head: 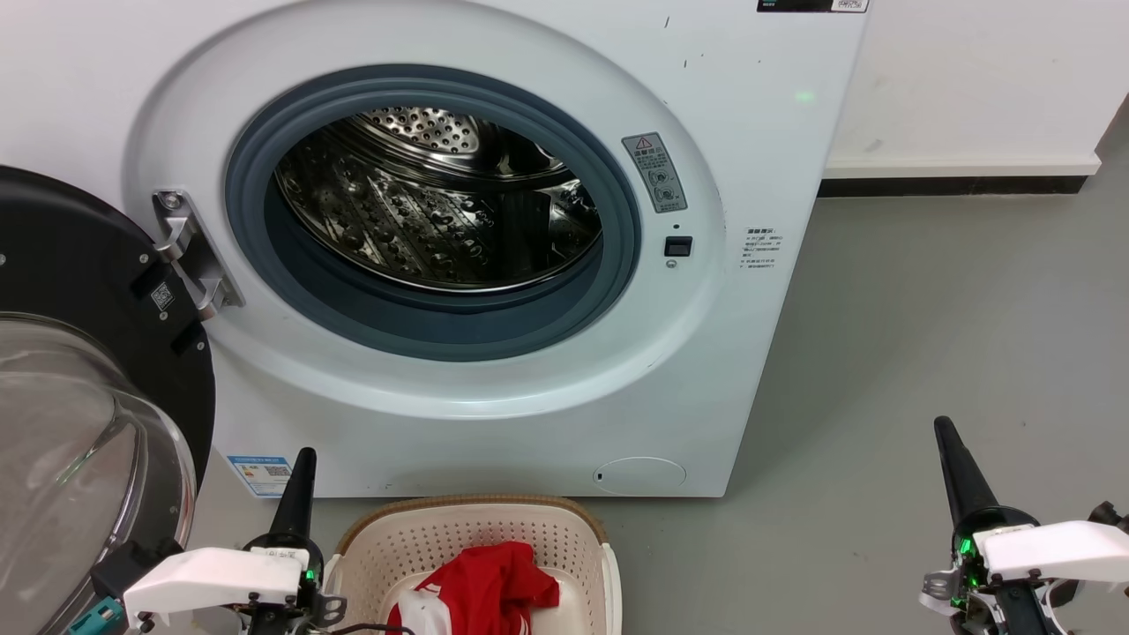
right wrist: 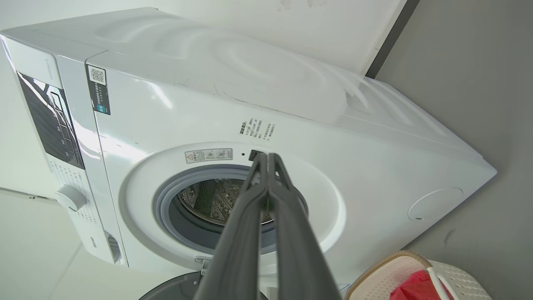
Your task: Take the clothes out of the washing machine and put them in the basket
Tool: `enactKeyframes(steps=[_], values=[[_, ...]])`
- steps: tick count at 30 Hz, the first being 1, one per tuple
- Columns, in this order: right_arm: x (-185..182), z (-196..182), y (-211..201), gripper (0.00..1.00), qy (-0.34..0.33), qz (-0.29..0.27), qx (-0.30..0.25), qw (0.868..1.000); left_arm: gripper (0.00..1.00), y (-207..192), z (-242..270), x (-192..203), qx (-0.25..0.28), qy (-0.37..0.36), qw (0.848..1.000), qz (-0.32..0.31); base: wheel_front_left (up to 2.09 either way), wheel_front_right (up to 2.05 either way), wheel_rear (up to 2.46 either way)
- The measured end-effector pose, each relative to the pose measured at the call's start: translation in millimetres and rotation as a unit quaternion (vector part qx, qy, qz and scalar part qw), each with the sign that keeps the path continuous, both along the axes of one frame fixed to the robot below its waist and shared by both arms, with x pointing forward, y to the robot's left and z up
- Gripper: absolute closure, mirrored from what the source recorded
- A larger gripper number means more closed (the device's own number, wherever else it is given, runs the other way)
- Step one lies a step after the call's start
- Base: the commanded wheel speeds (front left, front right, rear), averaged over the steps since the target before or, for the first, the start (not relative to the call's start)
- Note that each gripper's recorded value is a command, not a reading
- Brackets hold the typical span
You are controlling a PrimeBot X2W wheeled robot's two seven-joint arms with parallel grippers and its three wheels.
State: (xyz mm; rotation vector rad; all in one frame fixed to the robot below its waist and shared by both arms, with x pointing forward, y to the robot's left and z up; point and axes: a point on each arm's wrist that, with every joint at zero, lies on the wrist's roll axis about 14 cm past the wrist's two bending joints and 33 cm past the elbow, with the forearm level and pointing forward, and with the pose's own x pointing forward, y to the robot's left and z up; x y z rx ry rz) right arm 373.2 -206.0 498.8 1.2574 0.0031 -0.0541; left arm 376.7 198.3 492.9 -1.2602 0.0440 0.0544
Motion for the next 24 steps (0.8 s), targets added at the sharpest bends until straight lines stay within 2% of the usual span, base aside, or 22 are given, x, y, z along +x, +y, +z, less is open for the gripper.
enactKeyframes(steps=[24], values=[[8.8, 2.7, 3.9, 1.00, -0.008, 0.010, 0.103, 0.995, 1.00, 0.5, 7.8, 7.7, -0.101, -0.018, 0.995, -0.003, 0.00, 0.00, 0.00]])
